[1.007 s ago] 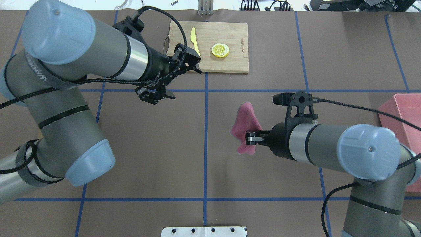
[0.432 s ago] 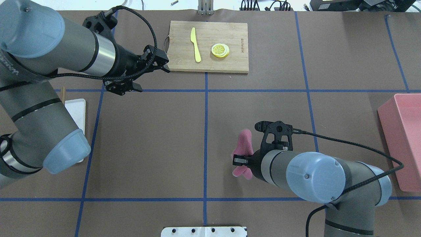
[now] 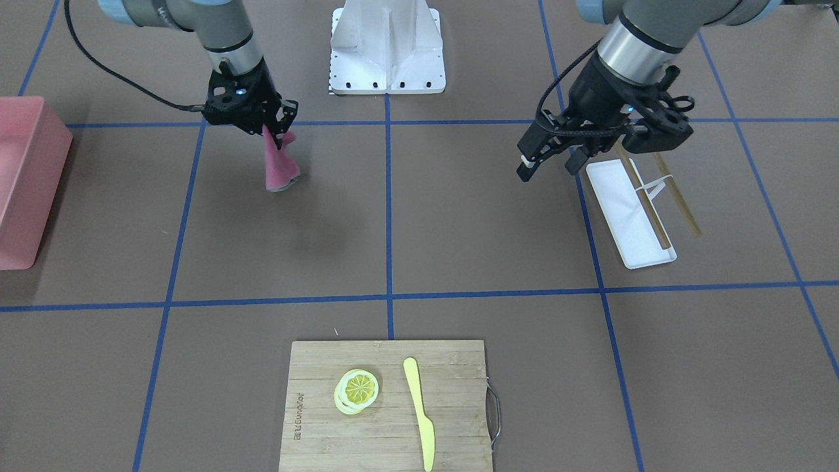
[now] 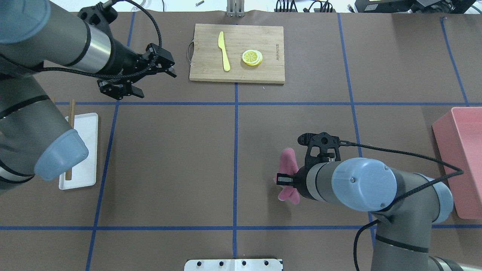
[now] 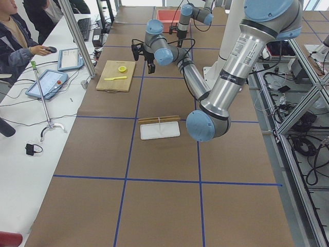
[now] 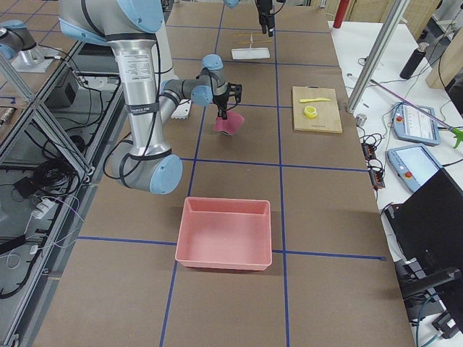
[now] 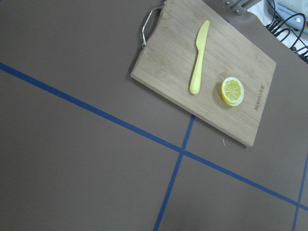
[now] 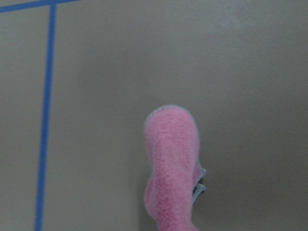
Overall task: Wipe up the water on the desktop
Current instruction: 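Carry the cloth with the right gripper toward the pink bin while the left arm withdraws, then rub the cloth back and forth on the table with the right gripper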
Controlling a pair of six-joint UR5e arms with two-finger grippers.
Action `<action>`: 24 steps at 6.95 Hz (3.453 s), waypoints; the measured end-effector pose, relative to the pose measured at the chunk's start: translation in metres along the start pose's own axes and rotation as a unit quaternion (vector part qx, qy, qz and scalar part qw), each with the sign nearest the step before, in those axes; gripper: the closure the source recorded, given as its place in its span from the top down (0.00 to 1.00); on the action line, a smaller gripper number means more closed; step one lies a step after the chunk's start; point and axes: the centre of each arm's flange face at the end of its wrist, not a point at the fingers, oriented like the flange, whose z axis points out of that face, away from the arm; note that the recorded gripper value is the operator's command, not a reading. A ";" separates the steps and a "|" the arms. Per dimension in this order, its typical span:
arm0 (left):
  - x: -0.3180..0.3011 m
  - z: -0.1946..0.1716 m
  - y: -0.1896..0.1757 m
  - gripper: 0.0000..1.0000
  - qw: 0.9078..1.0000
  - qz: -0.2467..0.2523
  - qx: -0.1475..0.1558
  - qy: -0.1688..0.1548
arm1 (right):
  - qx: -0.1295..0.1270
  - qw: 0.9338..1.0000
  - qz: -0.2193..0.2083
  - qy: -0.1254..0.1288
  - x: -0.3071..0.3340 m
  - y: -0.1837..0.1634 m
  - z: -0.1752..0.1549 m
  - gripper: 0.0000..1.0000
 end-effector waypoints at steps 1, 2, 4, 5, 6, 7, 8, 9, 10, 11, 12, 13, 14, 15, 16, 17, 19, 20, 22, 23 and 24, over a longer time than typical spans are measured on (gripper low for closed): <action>-0.032 -0.011 -0.020 0.98 1.000 0.021 0.004 -0.013 | -0.023 0.999 -0.024 0.029 0.055 -0.014 0.004 0.00; -0.063 -0.023 -0.036 0.98 0.999 0.036 0.003 -0.021 | -0.044 0.997 -0.041 0.045 0.100 -0.023 0.003 0.00; -0.121 -0.037 -0.055 0.98 0.996 0.075 0.004 -0.043 | -0.062 0.995 -0.054 0.060 0.135 -0.033 0.008 0.00; -0.149 -0.043 -0.062 0.98 0.994 0.097 0.006 -0.056 | -0.062 0.995 -0.050 0.052 0.117 -0.041 0.015 0.00; -0.170 -0.050 -0.068 0.98 0.992 0.111 0.010 -0.064 | -0.062 0.997 -0.038 0.038 0.084 -0.046 0.022 0.00; -0.181 -0.056 -0.069 0.98 0.991 0.116 0.010 -0.065 | -0.066 0.997 -0.022 0.021 0.041 -0.042 0.028 0.00; -0.187 -0.060 -0.068 0.98 0.991 0.116 0.005 -0.061 | -0.071 0.997 -0.003 0.009 -0.005 -0.034 0.030 0.00; -0.193 -0.067 -0.068 0.98 0.992 0.113 0.003 -0.057 | -0.076 0.997 0.019 0.001 -0.051 -0.025 0.026 0.00; -0.201 -0.072 -0.068 0.98 0.992 0.114 0.001 -0.057 | -0.079 0.996 0.033 -0.001 -0.077 -0.020 0.022 0.00; -0.213 -0.075 -0.068 0.98 0.990 0.125 0.000 -0.061 | -0.079 0.996 0.035 0.007 -0.070 -0.020 0.022 0.00; -0.225 -0.080 -0.070 0.98 0.989 0.135 0.002 -0.065 | -0.079 0.996 0.024 0.024 -0.031 -0.023 0.023 0.00; -0.232 -0.084 -0.072 0.98 0.988 0.140 0.004 -0.067 | -0.081 0.996 0.005 0.041 0.017 -0.026 0.019 0.00; -0.237 -0.085 -0.072 0.98 0.988 0.140 0.004 -0.069 | -0.086 0.995 -0.009 0.058 0.060 -0.026 0.014 0.00; -0.242 -0.086 -0.071 0.98 0.988 0.139 0.003 -0.071 | -0.090 0.993 -0.022 0.072 0.089 -0.024 0.013 0.00; -0.243 -0.086 -0.070 0.98 0.988 0.138 0.003 -0.072 | -0.092 0.992 -0.029 0.076 0.096 -0.022 0.012 0.00; -0.244 -0.086 -0.070 0.98 0.988 0.138 0.003 -0.072 | -0.093 0.993 -0.033 0.069 0.079 -0.019 0.014 0.00; -0.244 -0.086 -0.070 0.98 0.988 0.138 0.003 -0.072 | -0.101 0.994 -0.008 0.042 0.001 -0.005 0.024 0.00; -0.244 -0.086 -0.070 0.98 0.988 0.138 0.004 -0.072 | -0.103 0.994 0.010 0.032 -0.042 0.001 0.029 0.00; -0.243 -0.089 -0.071 0.98 0.988 0.139 0.006 -0.071 | -0.100 0.994 0.042 0.016 -0.117 0.006 0.037 0.00; -0.242 -0.090 -0.071 0.98 0.988 0.139 0.007 -0.070 | -0.098 0.994 0.053 0.012 -0.133 0.003 0.037 0.00; -0.242 -0.091 -0.070 0.98 0.988 0.139 0.007 -0.068 | -0.093 0.994 0.063 0.013 -0.131 -0.008 0.036 0.00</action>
